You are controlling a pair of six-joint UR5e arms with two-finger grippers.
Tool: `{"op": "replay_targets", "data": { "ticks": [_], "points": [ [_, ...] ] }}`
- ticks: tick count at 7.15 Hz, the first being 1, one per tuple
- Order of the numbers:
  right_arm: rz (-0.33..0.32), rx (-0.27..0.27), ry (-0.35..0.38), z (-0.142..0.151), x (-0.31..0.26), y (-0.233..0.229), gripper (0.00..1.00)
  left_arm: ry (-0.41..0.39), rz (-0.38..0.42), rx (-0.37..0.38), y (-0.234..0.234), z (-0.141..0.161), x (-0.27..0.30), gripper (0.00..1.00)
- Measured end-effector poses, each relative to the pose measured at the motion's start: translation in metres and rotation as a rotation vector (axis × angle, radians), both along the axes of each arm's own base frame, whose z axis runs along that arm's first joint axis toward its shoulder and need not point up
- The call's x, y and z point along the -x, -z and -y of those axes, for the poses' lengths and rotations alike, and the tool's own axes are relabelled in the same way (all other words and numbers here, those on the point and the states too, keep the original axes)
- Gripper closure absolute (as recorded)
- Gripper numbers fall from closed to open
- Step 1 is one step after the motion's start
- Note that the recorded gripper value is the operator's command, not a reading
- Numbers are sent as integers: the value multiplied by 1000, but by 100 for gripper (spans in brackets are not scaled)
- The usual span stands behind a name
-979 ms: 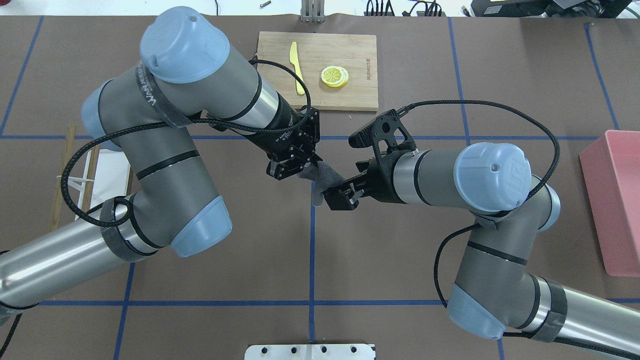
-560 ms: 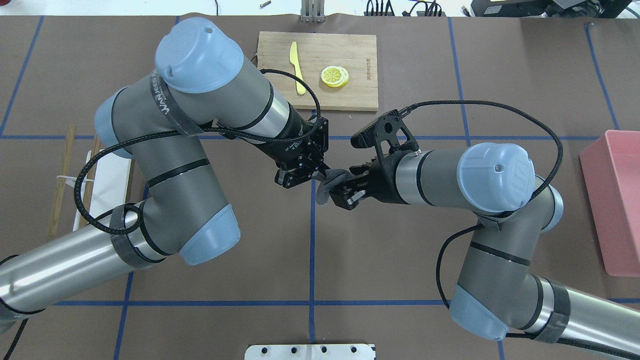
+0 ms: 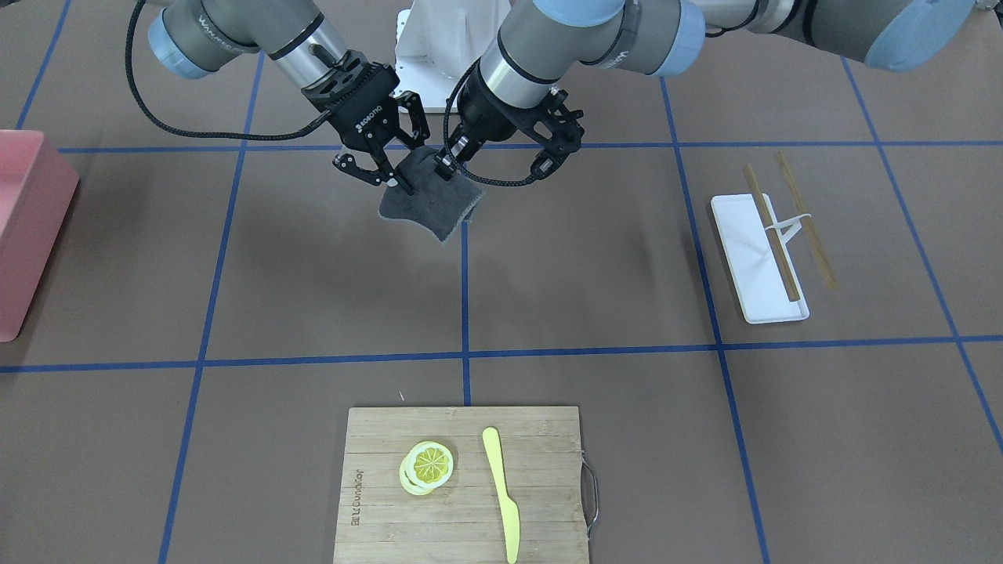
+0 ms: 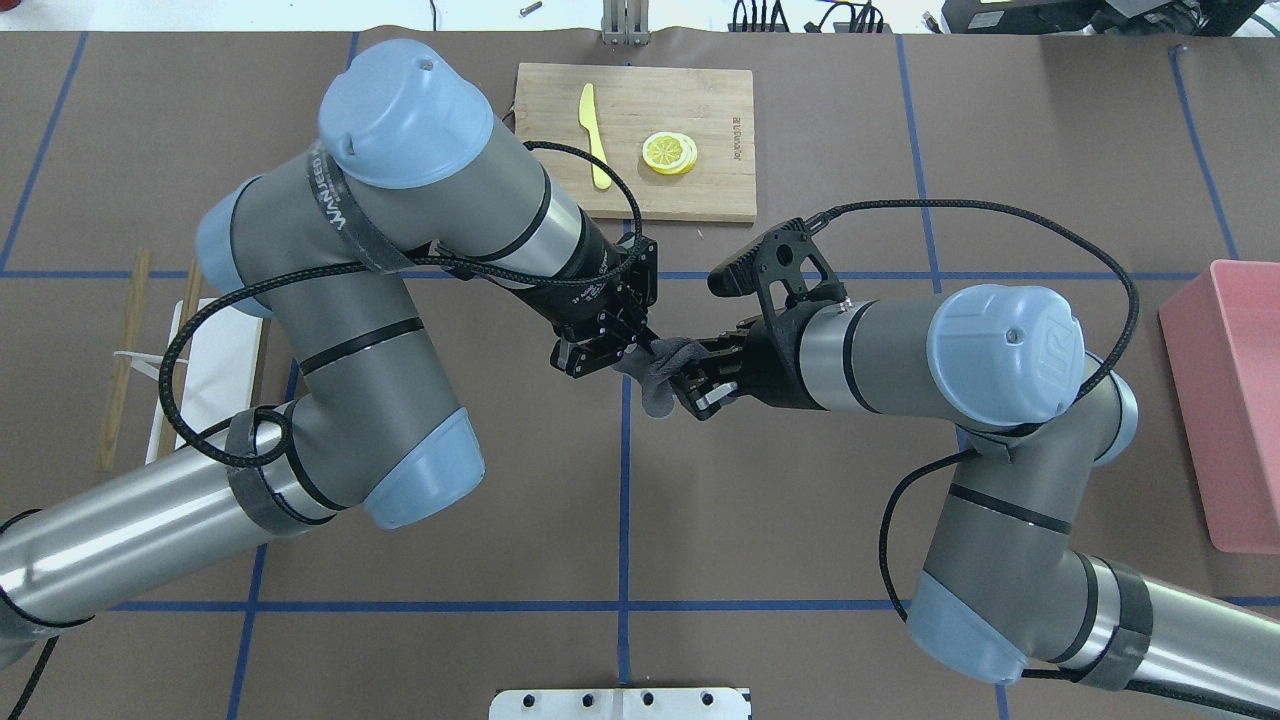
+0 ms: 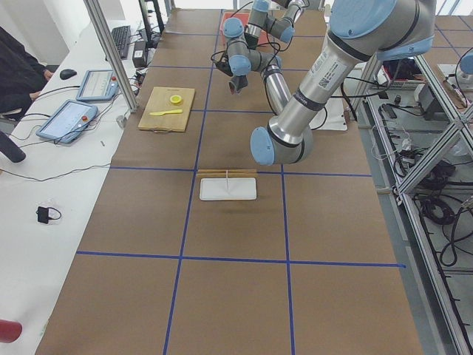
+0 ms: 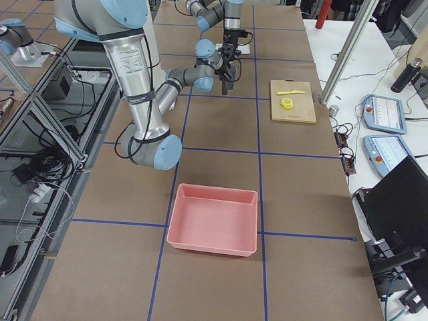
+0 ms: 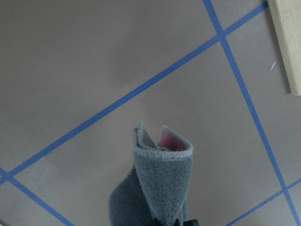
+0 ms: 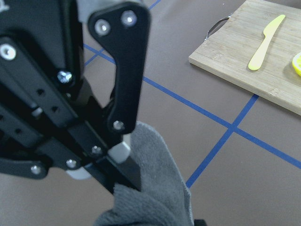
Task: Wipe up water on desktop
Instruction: 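Grasp the grey cloth with the right gripper next to the left gripper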
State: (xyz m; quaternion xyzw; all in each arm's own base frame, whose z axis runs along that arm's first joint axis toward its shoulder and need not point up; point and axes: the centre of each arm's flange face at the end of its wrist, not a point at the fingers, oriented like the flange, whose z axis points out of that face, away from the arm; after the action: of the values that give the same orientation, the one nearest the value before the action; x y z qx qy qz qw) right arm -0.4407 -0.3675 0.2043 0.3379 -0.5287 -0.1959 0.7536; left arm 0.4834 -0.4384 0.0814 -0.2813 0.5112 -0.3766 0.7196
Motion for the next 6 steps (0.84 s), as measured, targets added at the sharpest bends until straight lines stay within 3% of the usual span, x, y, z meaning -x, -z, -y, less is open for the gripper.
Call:
{"op": "replay_targets", "data": {
  "ticks": [1, 3, 4, 5, 6],
  "points": [
    [0, 0, 0, 0, -1, 0, 100, 0, 0, 0, 0, 0, 0, 100],
    [0, 2, 0, -1, -2, -1, 100, 0, 1, 0, 0, 0, -1, 100],
    [0, 4, 0, -2, -2, -2, 100, -1, 1, -1, 0, 0, -1, 85],
    [2, 7, -2, -1, -3, -2, 100, -2, 2, -7, -1, 0, -1, 7],
    [4, 9, -4, -2, -4, -1, 100, -8, 3, -34, -3, 1, 0, 3]
  ]
}}
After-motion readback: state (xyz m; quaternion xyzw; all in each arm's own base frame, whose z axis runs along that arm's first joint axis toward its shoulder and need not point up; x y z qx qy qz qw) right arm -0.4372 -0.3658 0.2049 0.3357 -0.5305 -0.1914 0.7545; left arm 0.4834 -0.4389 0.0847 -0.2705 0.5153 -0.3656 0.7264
